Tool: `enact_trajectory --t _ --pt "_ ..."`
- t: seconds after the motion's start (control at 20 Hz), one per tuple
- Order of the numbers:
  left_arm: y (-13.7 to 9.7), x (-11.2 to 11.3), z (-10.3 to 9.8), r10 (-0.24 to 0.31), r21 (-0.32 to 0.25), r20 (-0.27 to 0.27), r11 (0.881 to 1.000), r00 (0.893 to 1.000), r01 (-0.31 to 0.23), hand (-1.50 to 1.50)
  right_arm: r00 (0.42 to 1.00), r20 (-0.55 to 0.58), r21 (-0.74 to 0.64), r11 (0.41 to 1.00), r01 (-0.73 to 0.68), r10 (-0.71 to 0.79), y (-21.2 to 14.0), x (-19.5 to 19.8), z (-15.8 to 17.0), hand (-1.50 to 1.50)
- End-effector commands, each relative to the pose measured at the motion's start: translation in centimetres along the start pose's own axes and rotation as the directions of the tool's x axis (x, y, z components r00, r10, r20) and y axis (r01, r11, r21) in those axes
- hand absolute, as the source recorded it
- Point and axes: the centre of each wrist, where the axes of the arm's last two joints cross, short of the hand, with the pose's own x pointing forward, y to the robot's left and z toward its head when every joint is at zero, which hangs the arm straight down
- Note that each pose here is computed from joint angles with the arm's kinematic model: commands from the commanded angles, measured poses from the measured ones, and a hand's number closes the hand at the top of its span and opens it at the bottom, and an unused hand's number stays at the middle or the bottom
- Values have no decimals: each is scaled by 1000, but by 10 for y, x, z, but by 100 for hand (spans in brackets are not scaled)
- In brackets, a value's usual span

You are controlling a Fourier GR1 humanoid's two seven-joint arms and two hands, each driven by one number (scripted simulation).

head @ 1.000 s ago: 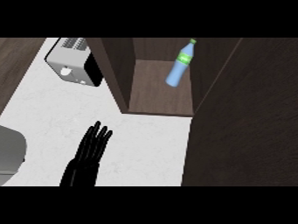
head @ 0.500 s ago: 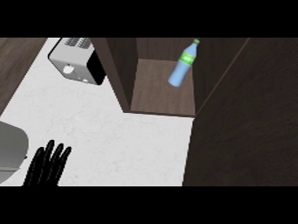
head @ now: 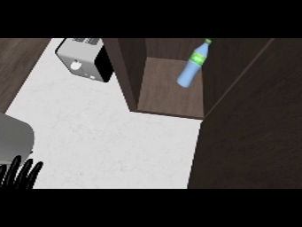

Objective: Pick up the bottled water, place it into the cabinet and close the cabinet

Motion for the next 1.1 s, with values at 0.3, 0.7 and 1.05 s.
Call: enact_trajectory --t 0.3,0.7,1.05 --pt "31 19 3 -15 -28 -3 999 1000 15 -150 990 -23 257 958 -131 142 -5 10 -34 150" --pt "35 31 -2 -19 -81 -14 997 1000 18 -150 996 -32 201 977 -70 78 -7 -5 -58 150" --pt "44 37 -6 -26 -78 9 997 1000 26 -150 998 -54 123 992 -22 29 -14 -14 -70 150"
